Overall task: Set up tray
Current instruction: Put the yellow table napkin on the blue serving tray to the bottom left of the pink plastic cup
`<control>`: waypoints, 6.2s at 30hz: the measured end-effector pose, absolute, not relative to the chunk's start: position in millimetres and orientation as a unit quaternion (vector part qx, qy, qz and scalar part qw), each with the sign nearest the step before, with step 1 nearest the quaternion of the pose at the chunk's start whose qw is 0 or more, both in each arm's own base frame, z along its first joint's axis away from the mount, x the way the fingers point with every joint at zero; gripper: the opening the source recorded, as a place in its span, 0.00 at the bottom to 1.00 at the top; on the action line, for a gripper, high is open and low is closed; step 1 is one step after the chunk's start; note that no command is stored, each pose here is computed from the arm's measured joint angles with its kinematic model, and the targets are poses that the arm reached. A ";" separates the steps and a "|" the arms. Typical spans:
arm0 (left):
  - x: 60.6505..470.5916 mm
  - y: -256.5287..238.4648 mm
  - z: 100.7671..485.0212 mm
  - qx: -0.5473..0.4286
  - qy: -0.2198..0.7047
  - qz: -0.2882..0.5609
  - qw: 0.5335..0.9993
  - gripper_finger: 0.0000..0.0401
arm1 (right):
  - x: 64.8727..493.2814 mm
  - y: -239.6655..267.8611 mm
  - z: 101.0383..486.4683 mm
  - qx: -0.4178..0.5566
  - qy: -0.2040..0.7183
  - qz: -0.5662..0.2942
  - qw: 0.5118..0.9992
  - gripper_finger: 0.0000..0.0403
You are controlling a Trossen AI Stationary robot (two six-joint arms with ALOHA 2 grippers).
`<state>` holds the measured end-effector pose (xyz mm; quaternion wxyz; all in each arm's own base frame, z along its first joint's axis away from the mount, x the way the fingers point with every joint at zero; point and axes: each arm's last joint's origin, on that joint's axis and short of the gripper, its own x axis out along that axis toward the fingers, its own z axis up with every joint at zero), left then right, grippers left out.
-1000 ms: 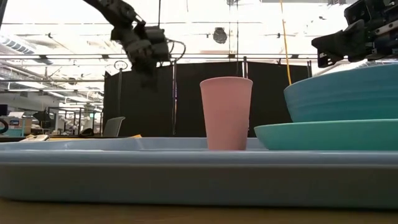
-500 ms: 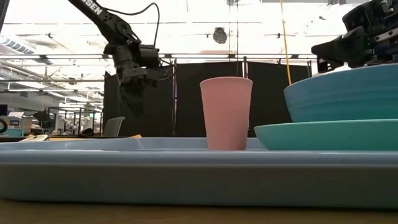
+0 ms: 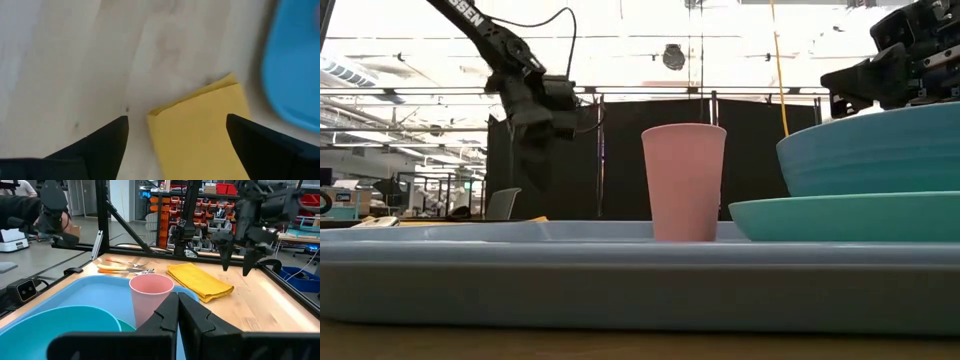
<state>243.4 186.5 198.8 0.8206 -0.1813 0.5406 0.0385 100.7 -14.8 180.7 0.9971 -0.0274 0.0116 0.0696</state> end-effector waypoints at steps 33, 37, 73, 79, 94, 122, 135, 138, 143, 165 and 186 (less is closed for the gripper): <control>233.0 178.5 130.2 -0.191 0.541 0.090 0.814 0.79 | 100.8 -14.9 183.7 -0.023 -0.003 0.068 0.997 0.00; 234.9 179.5 128.1 -0.185 0.537 0.087 0.818 0.77 | 100.8 -14.9 183.7 -0.023 -0.003 0.069 0.997 0.00; 240.4 125.9 263.7 -0.065 0.393 0.141 0.906 0.04 | 100.8 -14.8 184.2 -0.024 -0.005 0.069 0.997 0.00; 237.6 107.1 309.4 -0.052 0.325 0.175 0.928 0.04 | 100.8 -14.8 184.6 -0.025 -0.007 0.069 0.997 0.00; 258.4 25.7 364.1 -0.076 0.260 0.179 0.946 0.04 | 100.8 -14.8 184.8 -0.025 -0.009 0.069 0.997 0.00; 290.7 -166.2 299.6 -0.328 0.132 0.159 0.922 0.04 | 100.6 -14.6 189.0 -0.008 -0.028 0.072 0.997 0.00; 279.8 -217.7 271.6 -0.374 0.112 0.162 0.906 0.04 | 100.3 -13.0 190.0 0.021 -0.030 0.099 0.994 0.00; 277.8 -215.7 257.8 -0.367 0.129 0.201 0.899 0.04 | 100.3 -13.0 190.0 0.021 -0.030 0.099 0.994 0.00; 276.2 -210.6 238.1 -0.361 0.154 0.251 0.885 0.04 | 100.3 -12.9 189.7 0.024 -0.028 0.100 0.994 0.00; 300.1 -142.8 194.9 -0.262 0.330 0.324 0.847 0.04 | 100.3 -13.0 189.9 0.020 -0.029 0.098 0.995 0.00; 302.3 -92.3 148.9 -0.249 0.370 0.298 0.844 0.15 | 100.4 -13.1 189.3 0.021 -0.026 0.097 0.995 0.00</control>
